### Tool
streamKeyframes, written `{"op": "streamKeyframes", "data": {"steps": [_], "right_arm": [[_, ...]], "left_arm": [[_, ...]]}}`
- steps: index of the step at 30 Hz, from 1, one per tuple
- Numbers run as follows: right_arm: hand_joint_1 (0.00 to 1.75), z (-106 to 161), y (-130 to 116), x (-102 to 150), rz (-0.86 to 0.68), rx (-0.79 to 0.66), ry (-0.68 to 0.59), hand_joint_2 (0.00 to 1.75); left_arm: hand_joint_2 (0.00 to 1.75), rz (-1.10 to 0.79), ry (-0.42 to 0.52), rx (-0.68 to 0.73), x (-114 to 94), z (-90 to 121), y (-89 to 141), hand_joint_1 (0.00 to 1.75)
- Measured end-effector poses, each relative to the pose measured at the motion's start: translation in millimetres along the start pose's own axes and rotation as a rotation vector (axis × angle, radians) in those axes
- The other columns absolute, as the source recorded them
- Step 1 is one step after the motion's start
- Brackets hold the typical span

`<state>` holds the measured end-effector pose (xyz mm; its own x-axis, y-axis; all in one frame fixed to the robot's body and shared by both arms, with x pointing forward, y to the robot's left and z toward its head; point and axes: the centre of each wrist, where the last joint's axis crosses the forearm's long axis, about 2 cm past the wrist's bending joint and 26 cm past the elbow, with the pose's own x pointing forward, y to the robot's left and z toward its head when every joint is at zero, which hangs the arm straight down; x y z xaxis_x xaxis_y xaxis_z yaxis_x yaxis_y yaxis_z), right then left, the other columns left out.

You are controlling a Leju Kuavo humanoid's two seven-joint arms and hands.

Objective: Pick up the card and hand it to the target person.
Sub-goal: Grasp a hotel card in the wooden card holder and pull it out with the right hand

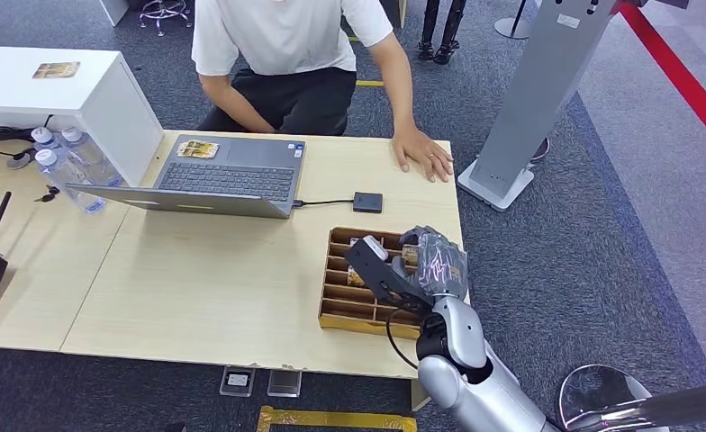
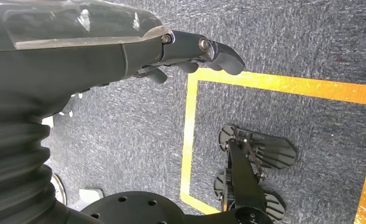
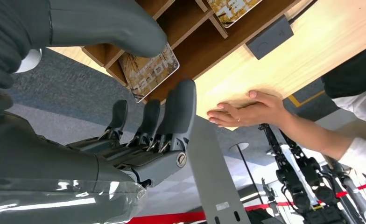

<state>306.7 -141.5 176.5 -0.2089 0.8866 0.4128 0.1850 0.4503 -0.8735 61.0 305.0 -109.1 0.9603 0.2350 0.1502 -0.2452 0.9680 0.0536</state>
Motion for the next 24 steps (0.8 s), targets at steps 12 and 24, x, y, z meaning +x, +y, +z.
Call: {"op": "streamKeyframes", "data": {"steps": [12, 24], "right_arm": [[0.94, -0.3, 7.2, -6.3, 0.01, 0.017, 0.022, 1.75], [0.97, -1.5, 9.1, -11.3, 0.003, -0.008, 0.039, 1.75]], "left_arm": [[1.75, 0.0, 0.0, -0.002, 0.0, 0.0, -0.1, 0.0], [1.75, -0.002, -0.001, -0.003, 0.0, 0.0, -0.1, 0.0]]}}
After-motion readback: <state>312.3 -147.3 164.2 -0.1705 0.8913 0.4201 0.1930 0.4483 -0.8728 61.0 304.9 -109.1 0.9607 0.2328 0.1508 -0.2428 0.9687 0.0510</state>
